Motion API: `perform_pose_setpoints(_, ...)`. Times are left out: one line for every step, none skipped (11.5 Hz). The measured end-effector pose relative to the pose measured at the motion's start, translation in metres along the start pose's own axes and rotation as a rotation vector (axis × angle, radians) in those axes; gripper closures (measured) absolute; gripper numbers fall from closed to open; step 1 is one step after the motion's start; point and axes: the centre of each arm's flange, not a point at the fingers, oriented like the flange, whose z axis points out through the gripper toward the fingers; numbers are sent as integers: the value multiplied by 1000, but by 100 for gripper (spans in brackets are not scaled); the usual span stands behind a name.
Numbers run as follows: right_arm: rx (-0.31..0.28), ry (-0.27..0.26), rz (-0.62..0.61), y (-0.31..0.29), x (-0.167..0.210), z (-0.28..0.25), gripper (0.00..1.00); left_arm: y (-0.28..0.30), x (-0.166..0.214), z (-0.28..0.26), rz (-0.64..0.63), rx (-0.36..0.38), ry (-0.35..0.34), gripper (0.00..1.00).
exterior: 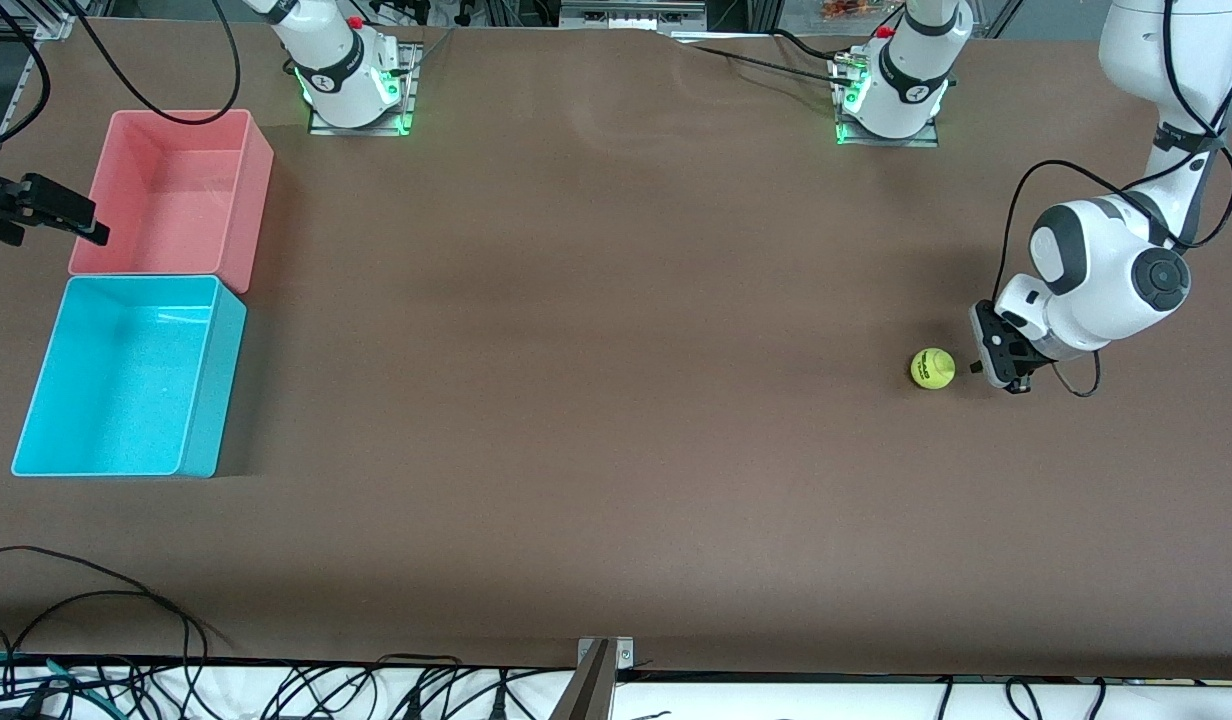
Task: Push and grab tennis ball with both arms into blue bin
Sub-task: 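Lower the left gripper beside the tennis ball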
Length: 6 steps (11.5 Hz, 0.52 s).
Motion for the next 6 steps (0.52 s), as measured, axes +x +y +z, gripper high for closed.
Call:
perform_pose_setpoints(0, 0, 0, 0, 0, 0, 0, -1, 0, 4, 4, 7, -2, 99)
perform_pose_setpoints(0, 0, 0, 0, 0, 0, 0, -1, 0, 9, 6, 10, -3, 99)
perform_pose_setpoints(0, -1, 0, 0, 0, 0, 0, -1, -1, 14, 7, 10, -4, 99)
perform_pose_setpoints(0, -1, -1, 0, 0, 0, 0, -1, 0, 17, 9, 11, -5, 99)
perform_pose_setpoints(0, -1, -1, 0, 0, 0, 0, -1, 1, 20, 11, 11, -6, 99)
perform_pose_setpoints(0, -1, -2, 0, 0, 0, 0, 0, 3, 22, 15, 8, -6, 99)
